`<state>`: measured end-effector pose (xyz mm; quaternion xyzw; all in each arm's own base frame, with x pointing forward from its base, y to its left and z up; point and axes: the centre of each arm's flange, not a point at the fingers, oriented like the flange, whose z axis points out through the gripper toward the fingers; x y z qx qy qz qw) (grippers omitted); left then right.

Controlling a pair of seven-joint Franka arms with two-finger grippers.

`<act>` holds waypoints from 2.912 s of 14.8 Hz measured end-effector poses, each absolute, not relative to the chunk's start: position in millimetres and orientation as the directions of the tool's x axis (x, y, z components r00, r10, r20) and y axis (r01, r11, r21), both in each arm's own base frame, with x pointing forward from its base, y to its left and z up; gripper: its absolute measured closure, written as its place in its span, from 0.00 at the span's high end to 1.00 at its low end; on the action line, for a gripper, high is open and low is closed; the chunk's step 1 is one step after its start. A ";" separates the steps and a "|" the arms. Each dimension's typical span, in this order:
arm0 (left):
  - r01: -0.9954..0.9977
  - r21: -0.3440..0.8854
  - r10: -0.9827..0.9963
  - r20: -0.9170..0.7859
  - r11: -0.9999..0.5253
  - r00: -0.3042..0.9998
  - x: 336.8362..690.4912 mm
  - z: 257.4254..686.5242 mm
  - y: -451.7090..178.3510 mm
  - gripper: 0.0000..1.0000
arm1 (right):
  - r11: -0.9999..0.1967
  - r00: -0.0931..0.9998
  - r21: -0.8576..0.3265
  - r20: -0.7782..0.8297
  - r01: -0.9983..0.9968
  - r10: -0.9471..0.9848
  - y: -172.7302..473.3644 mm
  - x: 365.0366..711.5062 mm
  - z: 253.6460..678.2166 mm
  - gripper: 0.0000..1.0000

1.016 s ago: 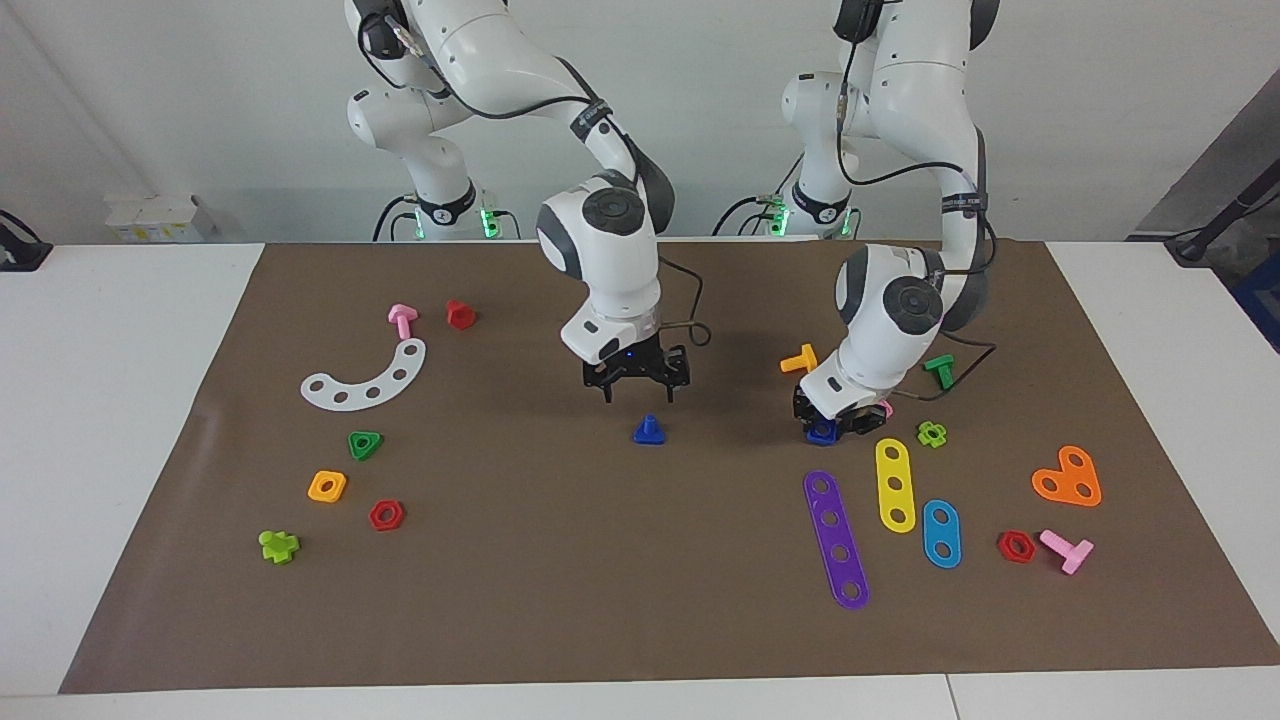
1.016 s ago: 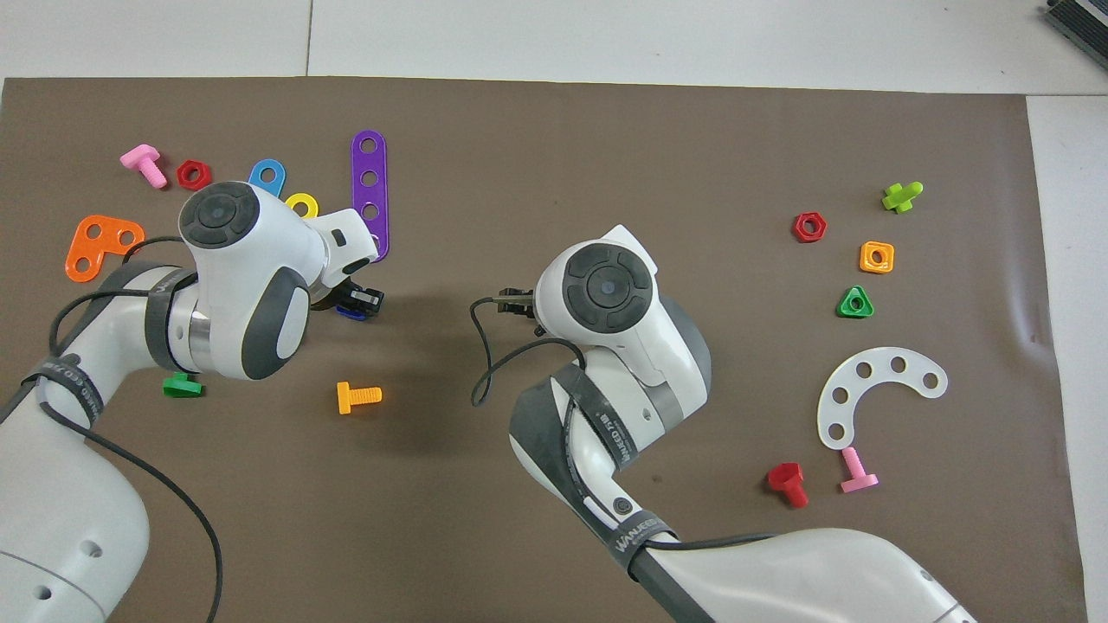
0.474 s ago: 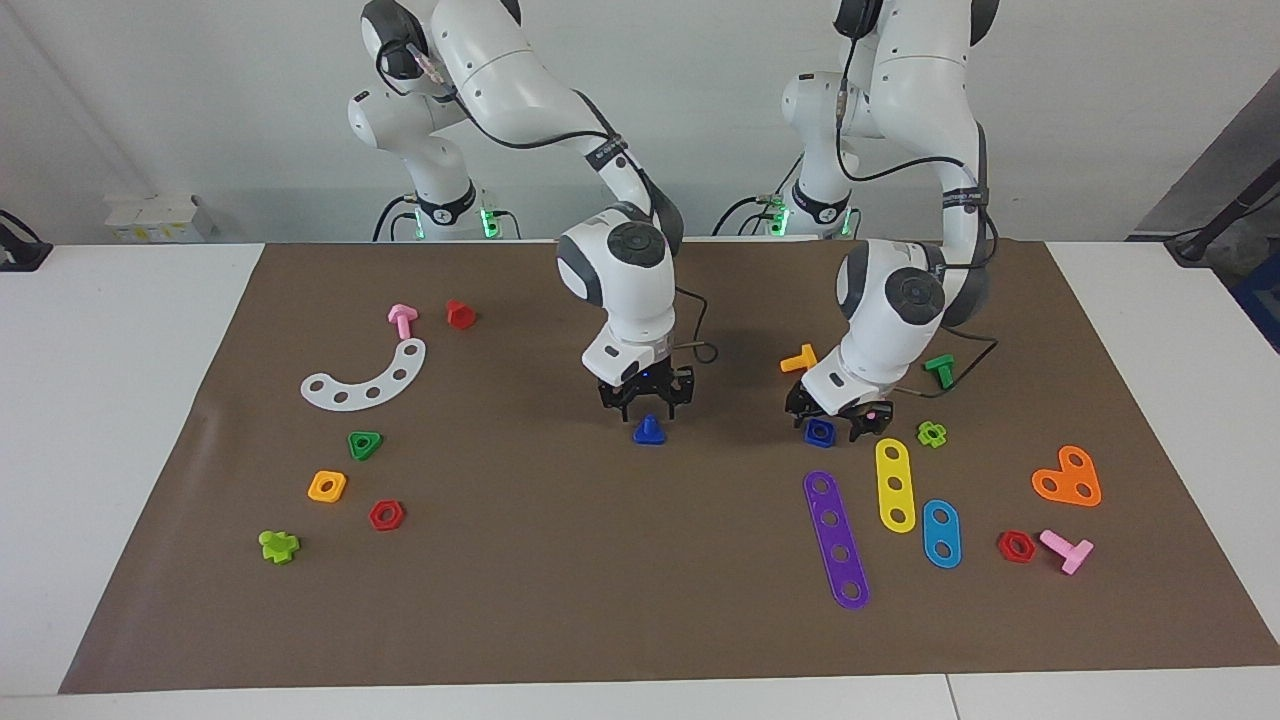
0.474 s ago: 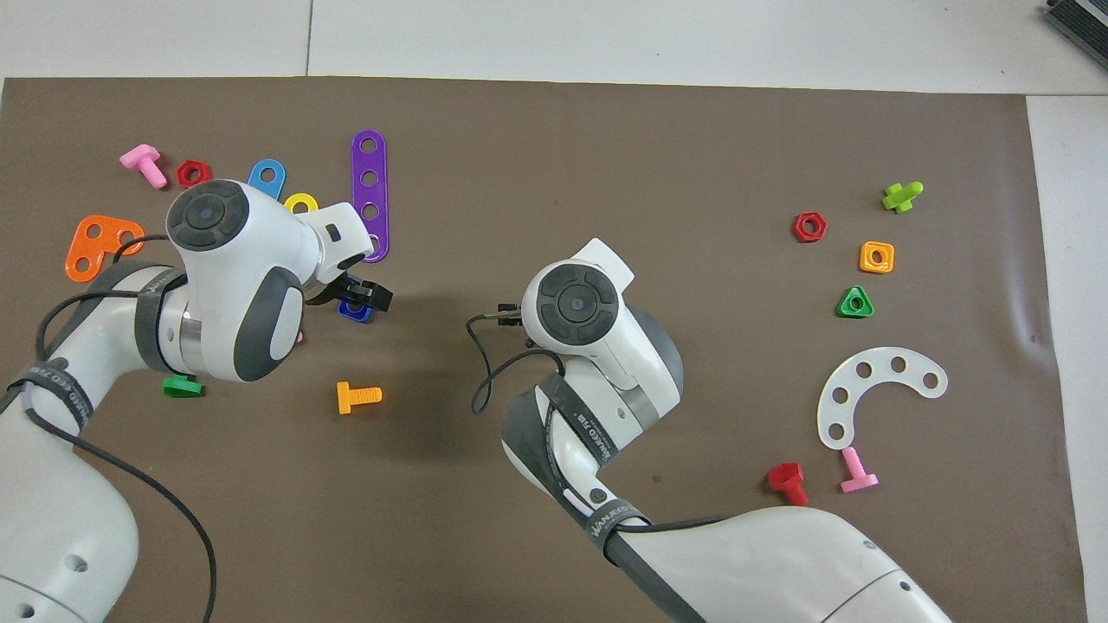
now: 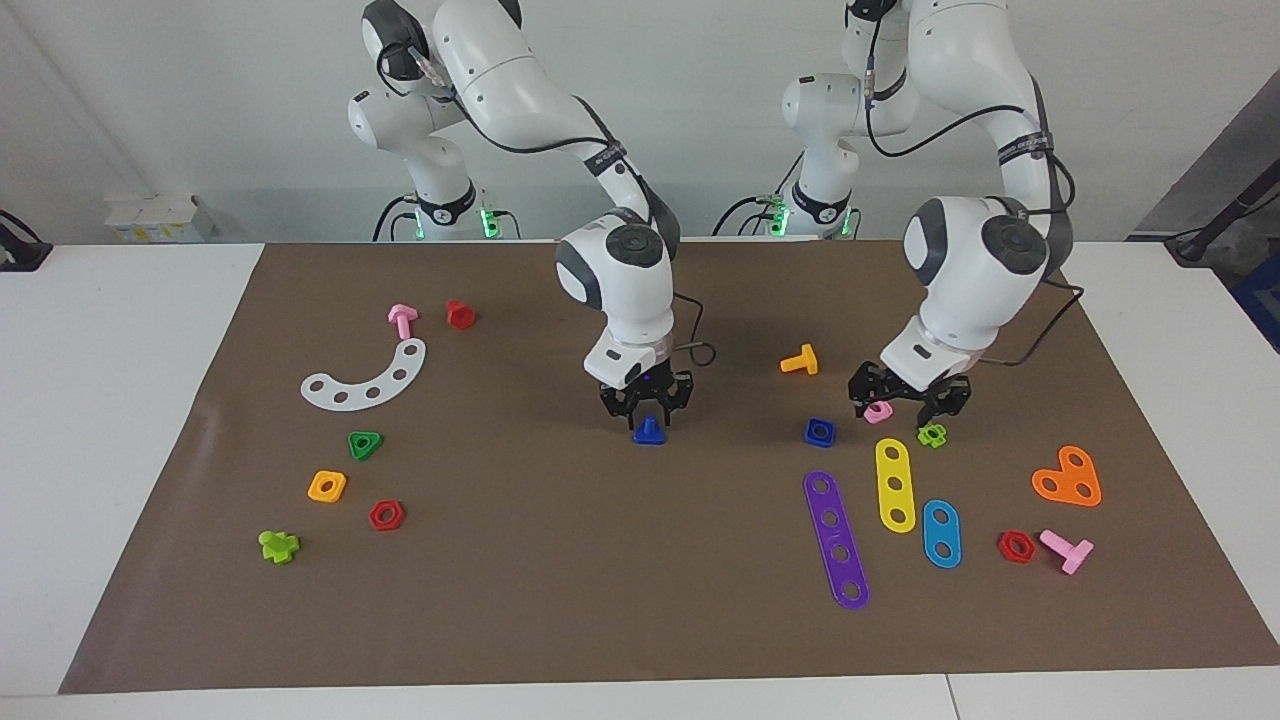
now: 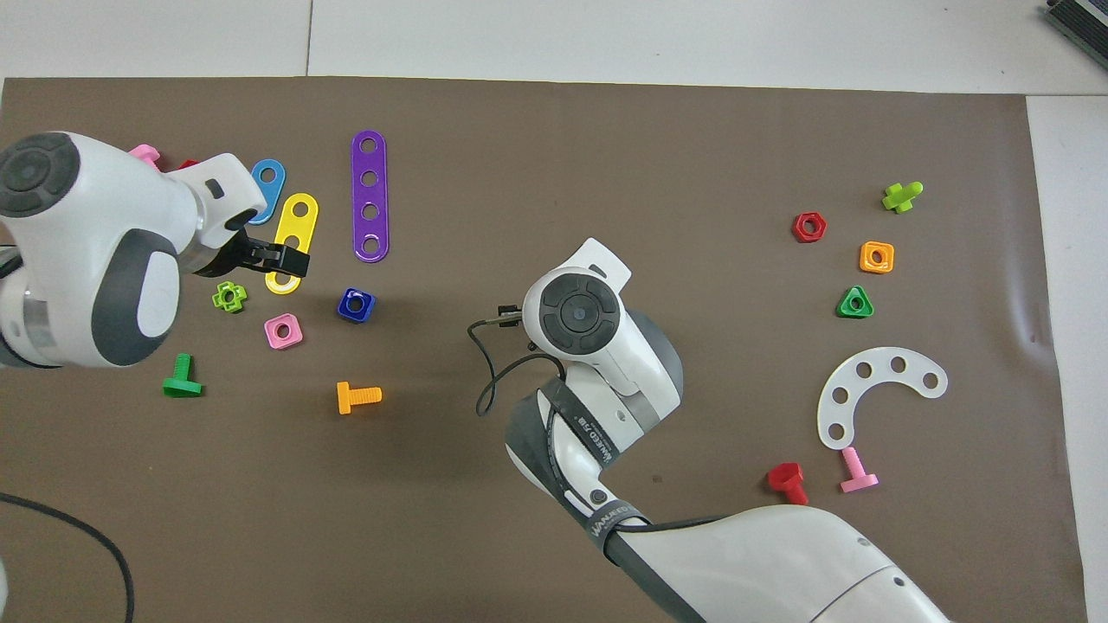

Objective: Unscrew and place screws in storage area

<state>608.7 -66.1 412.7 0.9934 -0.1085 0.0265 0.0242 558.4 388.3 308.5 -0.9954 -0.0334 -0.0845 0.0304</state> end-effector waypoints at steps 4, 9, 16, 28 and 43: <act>-0.147 0.047 -0.146 0.024 -0.988 0.989 600.9 443.8 -10.0 1.00 | -0.995 0.980 -0.055 0.183 0.087 0.075 386.1 555.0 299.7 0.48; -0.127 0.019 -0.127 -0.005 -0.992 0.992 594.2 543.2 1.1 1.00 | -0.995 0.980 -0.052 0.183 0.090 0.079 385.2 554.2 298.0 0.40; -0.063 -0.021 -0.063 -0.022 -0.998 0.998 585.4 587.3 -27.3 1.00 | -0.994 0.979 -0.055 0.190 0.091 0.079 386.1 555.6 300.7 0.41; -0.058 -0.012 -0.057 -0.023 -0.998 0.998 584.8 585.7 -28.5 1.00 | -0.994 0.974 -0.048 0.209 0.101 0.089 386.3 559.5 306.8 0.35; -0.051 -0.005 -0.051 -0.016 -0.999 0.999 579.3 569.7 -25.8 1.00 | -1.000 0.977 -0.023 0.214 0.002 -0.003 309.3 588.3 415.1 0.19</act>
